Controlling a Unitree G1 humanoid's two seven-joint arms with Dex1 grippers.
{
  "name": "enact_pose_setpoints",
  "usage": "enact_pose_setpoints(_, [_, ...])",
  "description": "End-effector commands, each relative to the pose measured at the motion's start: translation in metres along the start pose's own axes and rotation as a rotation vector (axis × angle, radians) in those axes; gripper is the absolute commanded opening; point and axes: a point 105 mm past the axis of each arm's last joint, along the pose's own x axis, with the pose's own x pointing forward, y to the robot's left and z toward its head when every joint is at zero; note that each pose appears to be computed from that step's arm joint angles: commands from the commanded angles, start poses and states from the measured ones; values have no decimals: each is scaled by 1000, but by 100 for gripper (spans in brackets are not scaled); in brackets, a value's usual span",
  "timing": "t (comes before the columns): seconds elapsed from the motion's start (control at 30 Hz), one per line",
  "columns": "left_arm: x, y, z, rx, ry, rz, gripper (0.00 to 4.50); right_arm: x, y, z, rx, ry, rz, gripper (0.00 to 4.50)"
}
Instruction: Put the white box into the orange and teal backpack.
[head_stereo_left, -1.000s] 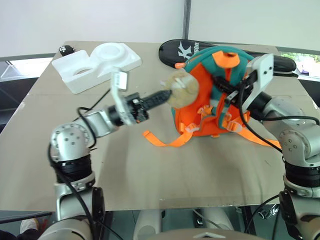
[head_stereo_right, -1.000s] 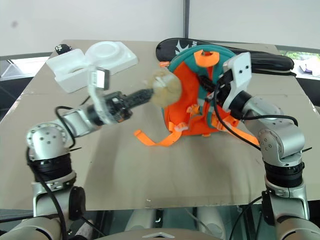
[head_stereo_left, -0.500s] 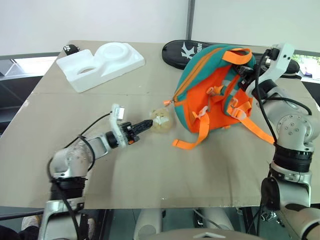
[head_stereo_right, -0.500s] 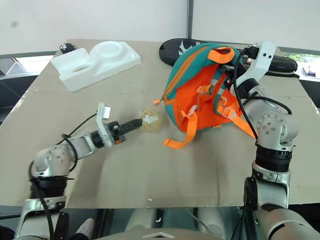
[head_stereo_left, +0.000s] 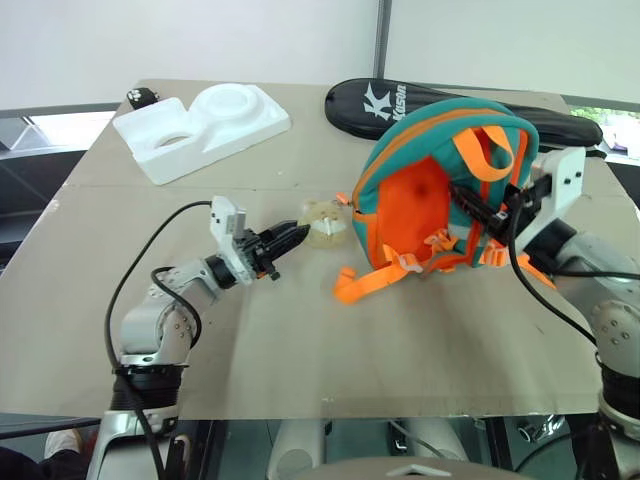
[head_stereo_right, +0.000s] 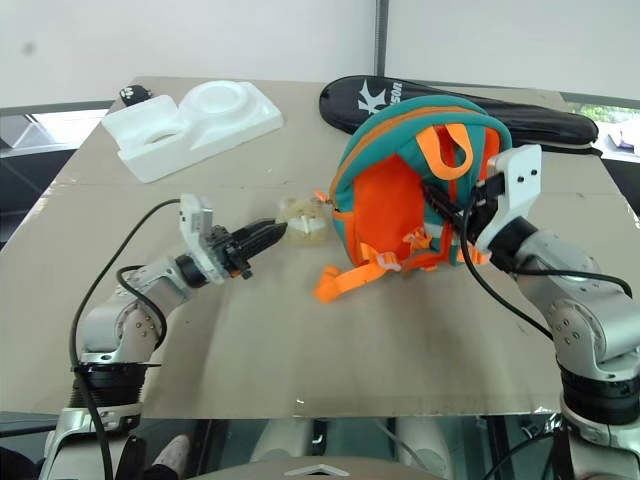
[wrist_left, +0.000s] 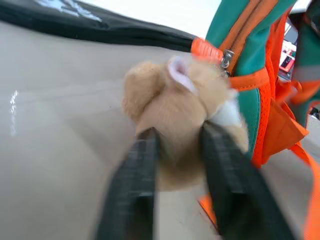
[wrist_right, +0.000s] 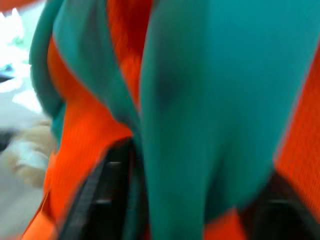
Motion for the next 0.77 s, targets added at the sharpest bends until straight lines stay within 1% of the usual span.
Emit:
enact_pose_setpoints(0.03, [-12,-13,19,101,-35,-39,356,-21,11,14,-80,-16,84,444])
enact_pose_setpoints(0.07, [-19,-18,19,123,-19,-39,407,-33,11,10,-95,19,108,450])
enact_pose_setpoints(0.1, [-24,-21,19,139,-6,-40,446,-41,11,7,-105,43,127,450])
enact_pose_setpoints(0.17, [-33,-26,18,147,21,-39,449,-55,8,3,-142,88,138,450])
enact_pose_setpoints(0.27, [-58,-22,12,180,90,15,449,-86,-5,-8,-167,174,114,450])
enact_pose_setpoints(0.4, [-84,-20,4,181,149,71,449,-115,-22,-20,-210,252,59,450])
enact_pose_setpoints(0.6, [-105,-18,-4,157,184,126,449,-135,-37,-26,-217,296,20,450])
enact_pose_setpoints(0.77, [-105,-19,-1,150,171,133,449,-142,-44,-29,-214,300,10,450])
